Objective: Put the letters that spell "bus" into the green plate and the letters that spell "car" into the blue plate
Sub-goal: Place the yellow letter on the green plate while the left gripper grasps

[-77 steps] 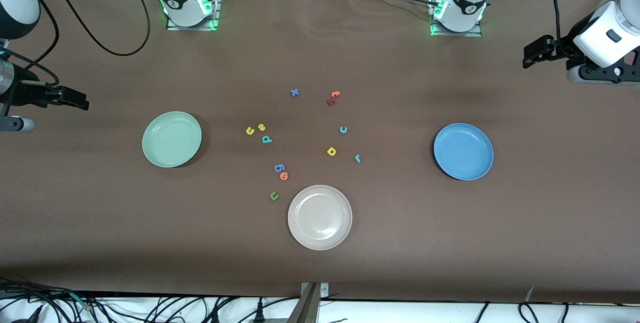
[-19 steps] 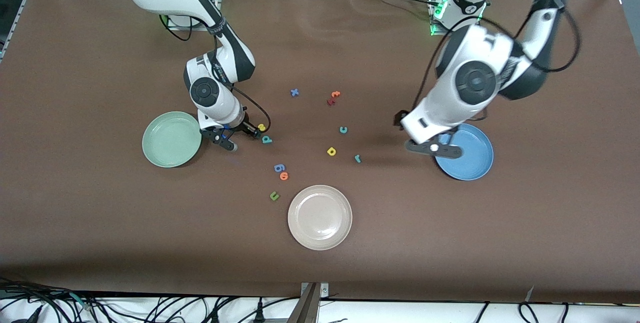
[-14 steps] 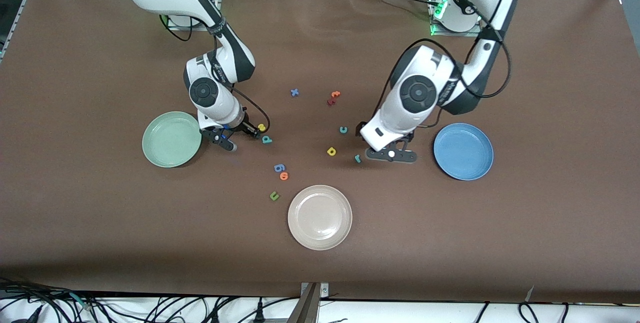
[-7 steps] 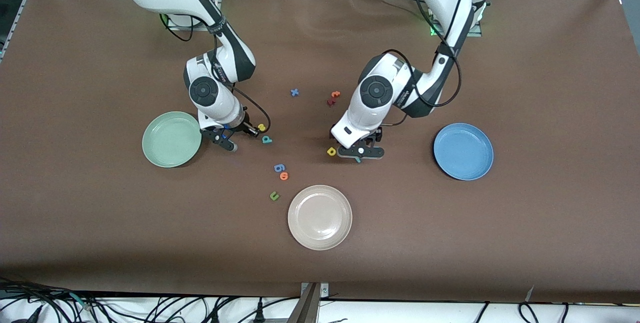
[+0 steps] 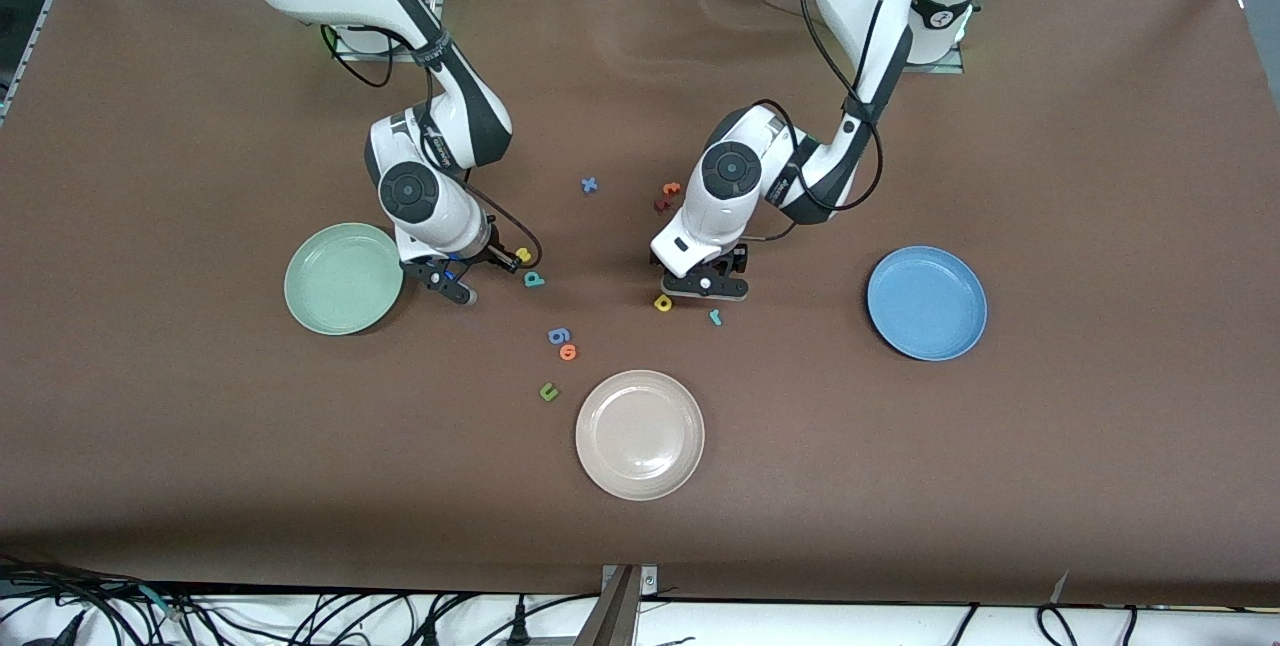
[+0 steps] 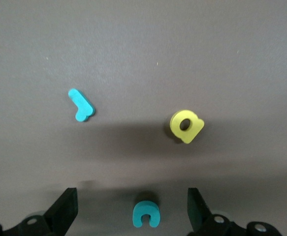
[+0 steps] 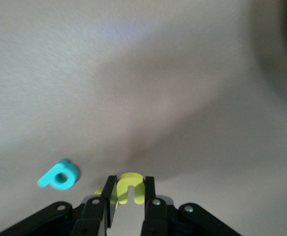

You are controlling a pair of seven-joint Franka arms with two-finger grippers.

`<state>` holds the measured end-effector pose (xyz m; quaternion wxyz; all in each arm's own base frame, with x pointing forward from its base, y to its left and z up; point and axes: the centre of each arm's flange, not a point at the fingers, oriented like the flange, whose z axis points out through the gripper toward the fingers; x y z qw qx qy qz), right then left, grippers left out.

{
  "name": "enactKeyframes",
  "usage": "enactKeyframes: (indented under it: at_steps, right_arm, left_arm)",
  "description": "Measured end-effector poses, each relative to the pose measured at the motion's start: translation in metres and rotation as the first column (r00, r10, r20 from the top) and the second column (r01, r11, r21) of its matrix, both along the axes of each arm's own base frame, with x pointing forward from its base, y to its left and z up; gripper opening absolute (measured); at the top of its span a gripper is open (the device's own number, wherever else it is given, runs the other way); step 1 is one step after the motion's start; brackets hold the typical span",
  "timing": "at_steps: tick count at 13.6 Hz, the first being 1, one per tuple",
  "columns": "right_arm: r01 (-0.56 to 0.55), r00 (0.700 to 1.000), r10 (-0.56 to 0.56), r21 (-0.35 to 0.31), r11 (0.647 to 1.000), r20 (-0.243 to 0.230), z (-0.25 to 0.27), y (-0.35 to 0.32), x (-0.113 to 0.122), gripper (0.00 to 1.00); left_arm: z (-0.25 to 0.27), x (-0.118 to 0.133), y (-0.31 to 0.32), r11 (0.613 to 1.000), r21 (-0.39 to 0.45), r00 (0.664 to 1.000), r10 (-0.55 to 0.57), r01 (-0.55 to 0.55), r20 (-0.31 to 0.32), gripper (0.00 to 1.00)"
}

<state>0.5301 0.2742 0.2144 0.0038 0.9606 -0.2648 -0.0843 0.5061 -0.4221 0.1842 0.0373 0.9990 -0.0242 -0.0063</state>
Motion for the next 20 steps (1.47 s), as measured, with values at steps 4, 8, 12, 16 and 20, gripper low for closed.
enactKeyframes:
  at_steps: [4, 8, 12, 16, 20]
  right_arm:
    - [-0.057, 0.996, 0.055, -0.028, 0.998, -0.066, 0.07, -0.061, 0.038, 0.26]
    - [-0.174, 0.98, 0.171, -0.018, 0.985, -0.104, 0.082, -0.151, 0.056, 0.26]
    - [-0.287, 0.948, 0.285, 0.012, 0.958, -0.142, 0.059, -0.228, 0.062, 0.26]
    - [-0.328, 0.928, 0.33, 0.042, 0.944, -0.174, 0.019, -0.278, 0.058, 0.26]
    - [-0.36, 0.916, 0.361, 0.041, 0.932, -0.174, -0.007, -0.278, 0.052, 0.26]
  left_arm:
    - [-0.007, -0.013, -0.006, 1.0, 0.011, 1.0, -0.005, 0.005, -0.014, 0.91]
    - [-0.015, -0.021, -0.012, 1.0, 0.02, 1.0, -0.01, 0.01, -0.024, 0.69]
    - [-0.014, -0.02, -0.011, 1.0, 0.02, 1.0, -0.001, 0.001, -0.019, 0.56]
    - [-0.013, -0.019, -0.01, 1.0, 0.02, 1.0, 0.005, -0.004, -0.017, 0.44]
    - [-0.01, -0.019, -0.011, 1.0, 0.018, 1.0, 0.015, -0.015, -0.014, 0.28]
